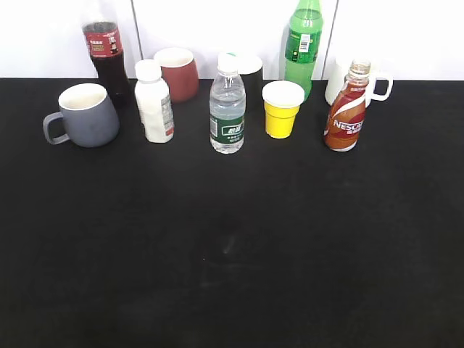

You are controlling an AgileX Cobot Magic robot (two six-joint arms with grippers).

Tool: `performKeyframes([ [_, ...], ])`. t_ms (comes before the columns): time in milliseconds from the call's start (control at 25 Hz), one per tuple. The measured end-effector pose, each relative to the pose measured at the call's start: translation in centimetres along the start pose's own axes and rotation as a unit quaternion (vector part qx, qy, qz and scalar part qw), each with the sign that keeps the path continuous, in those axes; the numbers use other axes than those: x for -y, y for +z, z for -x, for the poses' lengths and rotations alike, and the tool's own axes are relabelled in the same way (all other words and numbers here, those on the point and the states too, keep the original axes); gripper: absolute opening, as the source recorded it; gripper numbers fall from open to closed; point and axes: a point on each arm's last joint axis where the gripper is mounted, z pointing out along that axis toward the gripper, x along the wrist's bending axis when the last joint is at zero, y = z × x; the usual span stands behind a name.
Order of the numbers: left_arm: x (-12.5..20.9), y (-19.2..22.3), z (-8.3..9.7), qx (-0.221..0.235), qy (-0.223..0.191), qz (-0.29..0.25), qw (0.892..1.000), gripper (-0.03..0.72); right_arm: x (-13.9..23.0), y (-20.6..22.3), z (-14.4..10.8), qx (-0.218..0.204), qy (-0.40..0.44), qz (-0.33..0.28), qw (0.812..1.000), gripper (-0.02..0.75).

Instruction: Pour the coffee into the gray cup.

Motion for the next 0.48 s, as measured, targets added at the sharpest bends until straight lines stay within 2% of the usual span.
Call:
performKeyframes([
  [40,-0.6,-0.3,0.1,0.004,-0.002,0.026,1.000,0.585,0.0,0.0,0.0,0.000,0.000,0.000,1.000,0.568],
  [80,-1.6,-0.7,0.1,0.006,-0.002,0.076,0.997,0.582,0.0,0.0,0.0,0.000,0.000,0.000,1.000,0.568],
  [160,-2.8,-1.0,0.1,0.008,-0.002,0.143,0.990,0.579,0.0,0.0,0.0,0.000,0.000,0.000,1.000,0.568],
  [400,-7.0,2.0,0.3,0.008,0.000,0.197,0.980,0.569,0.0,0.0,0.0,0.000,0.000,0.000,1.000,0.568],
  [480,-8.5,4.1,0.3,0.005,0.006,0.199,0.980,0.538,0.0,0.0,0.0,0.000,0.000,0.000,1.000,0.568],
])
